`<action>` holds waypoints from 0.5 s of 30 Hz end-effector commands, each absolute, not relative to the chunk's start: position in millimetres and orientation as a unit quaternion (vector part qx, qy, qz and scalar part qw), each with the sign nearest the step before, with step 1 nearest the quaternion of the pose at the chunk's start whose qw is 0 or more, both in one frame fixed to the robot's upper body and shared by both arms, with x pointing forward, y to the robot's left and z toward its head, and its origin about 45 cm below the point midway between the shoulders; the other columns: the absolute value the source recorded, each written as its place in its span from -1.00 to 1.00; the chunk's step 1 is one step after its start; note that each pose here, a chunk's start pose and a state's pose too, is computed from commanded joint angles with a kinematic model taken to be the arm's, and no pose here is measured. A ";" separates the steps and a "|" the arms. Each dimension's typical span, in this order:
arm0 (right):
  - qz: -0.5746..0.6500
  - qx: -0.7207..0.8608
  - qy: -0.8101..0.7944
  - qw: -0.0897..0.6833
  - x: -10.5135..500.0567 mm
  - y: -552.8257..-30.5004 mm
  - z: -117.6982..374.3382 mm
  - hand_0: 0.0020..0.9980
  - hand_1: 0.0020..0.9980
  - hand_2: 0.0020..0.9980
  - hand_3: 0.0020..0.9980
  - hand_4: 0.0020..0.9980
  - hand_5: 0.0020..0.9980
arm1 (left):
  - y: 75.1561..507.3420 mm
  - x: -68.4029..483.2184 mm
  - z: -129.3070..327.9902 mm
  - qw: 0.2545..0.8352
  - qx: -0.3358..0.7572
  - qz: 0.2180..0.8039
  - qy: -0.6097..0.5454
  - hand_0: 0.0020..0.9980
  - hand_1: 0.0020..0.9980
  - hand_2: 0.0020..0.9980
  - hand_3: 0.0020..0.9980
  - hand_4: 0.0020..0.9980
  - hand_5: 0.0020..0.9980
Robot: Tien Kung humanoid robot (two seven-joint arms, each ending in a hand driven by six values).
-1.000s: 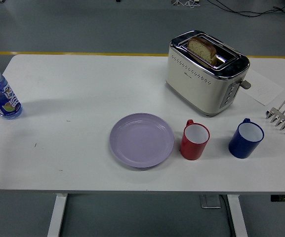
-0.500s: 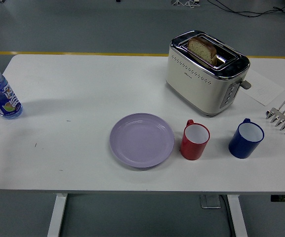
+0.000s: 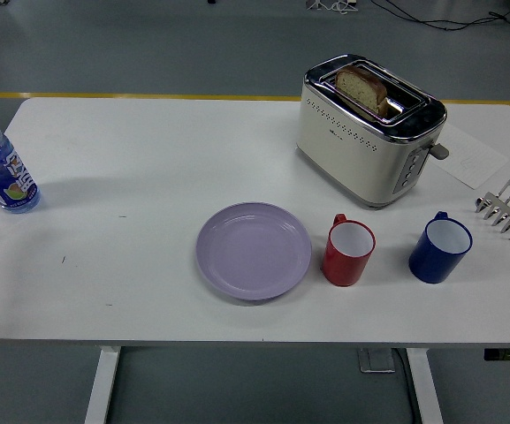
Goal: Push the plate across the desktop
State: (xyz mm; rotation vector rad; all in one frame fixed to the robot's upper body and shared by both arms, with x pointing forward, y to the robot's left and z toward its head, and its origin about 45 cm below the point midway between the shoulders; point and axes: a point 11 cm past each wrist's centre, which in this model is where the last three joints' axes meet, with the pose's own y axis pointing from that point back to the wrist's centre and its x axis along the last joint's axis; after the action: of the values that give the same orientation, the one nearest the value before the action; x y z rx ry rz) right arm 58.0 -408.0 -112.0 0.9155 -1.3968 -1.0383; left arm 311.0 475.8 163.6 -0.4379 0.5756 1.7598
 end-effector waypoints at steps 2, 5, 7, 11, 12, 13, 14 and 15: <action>-0.439 0.387 -0.591 0.554 58.0 -408.4 -111.9 0.22 0.03 0.16 0.15 -0.27 -0.51 | 474.9 311.5 162.5 0.579 -0.187 0.753 0.249 0.18 0.31 0.31 0.35 0.10 1.00; -0.439 0.387 -0.592 0.554 59.0 -408.8 -111.6 0.22 0.03 0.16 0.15 -0.27 -0.51 | 474.0 312.2 161.3 0.578 -0.188 0.753 0.252 0.18 0.31 0.31 0.35 0.10 1.00; -0.438 0.387 -0.593 0.553 60.0 -409.2 -111.4 0.22 0.03 0.16 0.15 -0.27 -0.51 | 473.4 312.4 160.4 0.577 -0.189 0.753 0.255 0.18 0.31 0.31 0.35 0.10 1.00; -0.437 0.388 -0.595 0.552 62.5 -409.8 -110.8 0.22 0.03 0.16 0.15 -0.27 -0.51 | 471.9 312.5 158.3 0.576 -0.190 0.752 0.259 0.18 0.31 0.31 0.35 0.10 1.00; -0.436 0.388 -0.596 0.551 63.0 -410.0 -110.7 0.22 0.03 0.16 0.15 -0.27 -0.51 | 471.9 312.4 157.7 0.575 -0.190 0.752 0.260 0.18 0.31 0.31 0.35 0.10 1.00; -0.436 0.388 -0.596 0.551 63.3 -410.2 -110.6 0.22 0.03 0.16 0.15 -0.27 -0.51 | 471.9 312.3 157.3 0.574 -0.191 0.753 0.261 0.18 0.31 0.31 0.35 0.10 1.00; -0.436 0.388 -0.597 0.551 63.8 -410.5 -110.4 0.22 0.03 0.16 0.15 -0.27 -0.51 | 472.0 312.3 156.9 0.572 -0.192 0.753 0.262 0.18 0.31 0.31 0.35 0.10 1.00; -0.435 0.389 -0.597 0.550 64.6 -410.9 -110.2 0.22 0.03 0.16 0.15 -0.27 -0.51 | 471.8 312.4 156.7 0.571 -0.193 0.753 0.263 0.18 0.31 0.31 0.35 0.10 1.00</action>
State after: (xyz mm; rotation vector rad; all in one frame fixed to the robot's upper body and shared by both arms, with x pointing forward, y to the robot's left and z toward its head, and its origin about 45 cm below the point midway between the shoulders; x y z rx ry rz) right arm 64.6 -410.9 -110.2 0.9196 -1.4139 -1.0307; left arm 312.4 471.8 156.7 -0.4534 0.6168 1.7670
